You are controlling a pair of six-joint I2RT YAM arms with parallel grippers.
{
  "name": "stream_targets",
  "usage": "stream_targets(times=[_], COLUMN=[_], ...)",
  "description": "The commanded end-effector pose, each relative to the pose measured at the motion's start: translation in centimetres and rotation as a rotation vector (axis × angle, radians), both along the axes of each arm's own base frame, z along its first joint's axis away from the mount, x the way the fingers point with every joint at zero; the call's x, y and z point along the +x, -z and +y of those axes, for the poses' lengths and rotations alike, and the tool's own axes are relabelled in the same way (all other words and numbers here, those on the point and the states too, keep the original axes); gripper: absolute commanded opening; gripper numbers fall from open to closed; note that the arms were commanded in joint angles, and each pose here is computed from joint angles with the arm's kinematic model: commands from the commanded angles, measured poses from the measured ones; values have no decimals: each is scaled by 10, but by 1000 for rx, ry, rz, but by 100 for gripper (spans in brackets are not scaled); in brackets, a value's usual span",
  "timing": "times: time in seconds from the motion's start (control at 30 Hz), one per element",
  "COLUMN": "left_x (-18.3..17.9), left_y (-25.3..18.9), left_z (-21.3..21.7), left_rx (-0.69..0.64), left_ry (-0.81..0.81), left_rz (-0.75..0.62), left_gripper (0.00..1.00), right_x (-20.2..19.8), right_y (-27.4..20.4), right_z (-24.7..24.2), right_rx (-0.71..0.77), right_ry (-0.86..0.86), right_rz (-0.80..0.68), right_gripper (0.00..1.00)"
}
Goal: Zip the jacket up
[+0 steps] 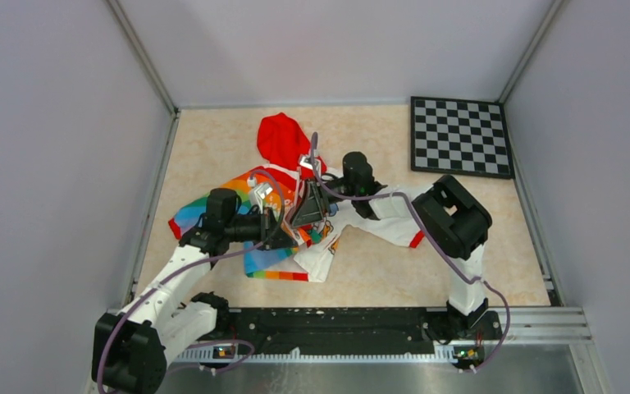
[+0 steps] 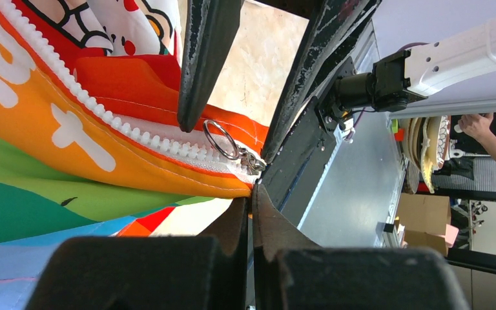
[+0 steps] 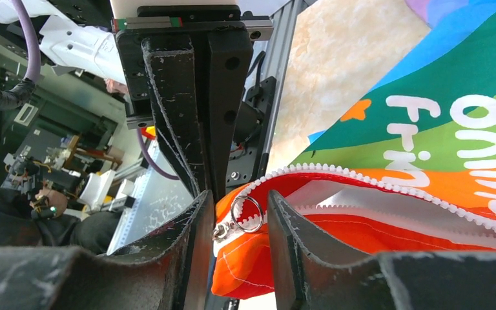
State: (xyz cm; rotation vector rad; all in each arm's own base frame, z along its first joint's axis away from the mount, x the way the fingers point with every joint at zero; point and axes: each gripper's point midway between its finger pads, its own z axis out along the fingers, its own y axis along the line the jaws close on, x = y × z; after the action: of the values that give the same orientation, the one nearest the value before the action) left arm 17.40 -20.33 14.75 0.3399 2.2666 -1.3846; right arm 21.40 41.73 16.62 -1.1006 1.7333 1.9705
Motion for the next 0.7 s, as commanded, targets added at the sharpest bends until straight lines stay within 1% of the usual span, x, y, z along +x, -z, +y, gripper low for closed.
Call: stream_targets(times=[0.0,0.3,0.67], left_x=[0,0,-1], left_y=[-7,-8,-9], left_z=[-3,-4,-4], left_rx=[-26,-28,-29], left_ry=[35,36,37], left_rz=[-49,-50,-52], left_gripper=[0,0,0], right_x=[-4,-13,-11], right_y=[-8,-6,8], right_z=[4,2,4], right_rx=[45,48,15], right_ry=[-39,-59,-47], right_rz=[-51,-47,-46], right_gripper=[36,36,41])
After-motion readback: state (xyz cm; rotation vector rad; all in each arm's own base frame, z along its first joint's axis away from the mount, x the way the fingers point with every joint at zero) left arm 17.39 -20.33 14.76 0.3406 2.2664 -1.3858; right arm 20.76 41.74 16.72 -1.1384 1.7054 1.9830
